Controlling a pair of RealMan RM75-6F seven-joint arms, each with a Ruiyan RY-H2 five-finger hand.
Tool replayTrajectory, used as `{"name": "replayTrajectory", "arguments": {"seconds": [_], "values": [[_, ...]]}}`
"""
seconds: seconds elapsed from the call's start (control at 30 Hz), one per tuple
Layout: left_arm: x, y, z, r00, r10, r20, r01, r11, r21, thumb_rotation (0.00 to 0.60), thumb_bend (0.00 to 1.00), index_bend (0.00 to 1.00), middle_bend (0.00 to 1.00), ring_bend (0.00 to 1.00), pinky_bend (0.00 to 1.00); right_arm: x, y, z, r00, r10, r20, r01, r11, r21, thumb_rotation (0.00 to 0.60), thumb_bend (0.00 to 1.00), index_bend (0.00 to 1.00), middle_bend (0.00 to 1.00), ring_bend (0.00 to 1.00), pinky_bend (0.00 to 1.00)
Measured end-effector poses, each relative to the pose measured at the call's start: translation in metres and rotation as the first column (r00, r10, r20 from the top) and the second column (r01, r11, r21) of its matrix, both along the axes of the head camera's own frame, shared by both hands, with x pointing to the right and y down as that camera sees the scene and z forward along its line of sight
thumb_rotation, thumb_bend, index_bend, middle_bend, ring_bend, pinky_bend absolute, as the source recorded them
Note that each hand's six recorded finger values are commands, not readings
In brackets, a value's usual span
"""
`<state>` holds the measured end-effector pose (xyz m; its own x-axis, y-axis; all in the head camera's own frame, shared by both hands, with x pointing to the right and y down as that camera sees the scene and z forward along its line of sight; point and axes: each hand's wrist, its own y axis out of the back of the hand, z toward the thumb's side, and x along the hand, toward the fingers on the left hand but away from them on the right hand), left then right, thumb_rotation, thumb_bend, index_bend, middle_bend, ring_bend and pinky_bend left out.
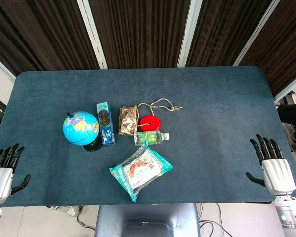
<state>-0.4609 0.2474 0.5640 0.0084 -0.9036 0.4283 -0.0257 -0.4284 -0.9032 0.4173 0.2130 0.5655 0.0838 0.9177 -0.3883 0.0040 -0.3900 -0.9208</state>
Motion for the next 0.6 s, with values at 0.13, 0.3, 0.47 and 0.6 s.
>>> {"name": "replayTrajectory", "arguments": {"seconds": [0.13,0.3,0.47,0.6], "values": [[0.004,0.001,0.003,0.999,0.009,-0.046,-0.010,1.000,-0.022,0.600,0.34,0.00,0.00,0.00,0.05,-0.001,0.001,0.000,1.000,-0.007,0.002,0.007,1.000,-0.001,0.600,0.15,0.00,0.00,0.00,0.00],[0.013,-0.004,0.010,0.985,-0.011,-0.171,0.008,1.000,-0.018,0.599,0.33,0.00,0.00,0.00,0.05,-0.001,0.003,-0.003,1.000,-0.007,0.003,0.007,1.000,0.002,0.600,0.15,0.00,0.00,0.00,0.00],[0.025,-0.024,0.019,0.932,-0.073,-0.355,0.087,0.996,0.024,0.588,0.32,0.00,0.00,0.00,0.05,0.000,0.001,-0.003,1.000,0.001,0.016,-0.001,1.000,0.001,0.600,0.15,0.00,0.00,0.00,0.00],[0.042,-0.058,0.021,0.869,-0.082,-0.488,0.127,0.990,0.060,0.557,0.32,0.00,0.00,0.00,0.05,0.001,-0.002,-0.002,1.000,0.007,0.020,-0.007,1.000,0.001,0.600,0.15,0.00,0.00,0.00,0.00]]}}
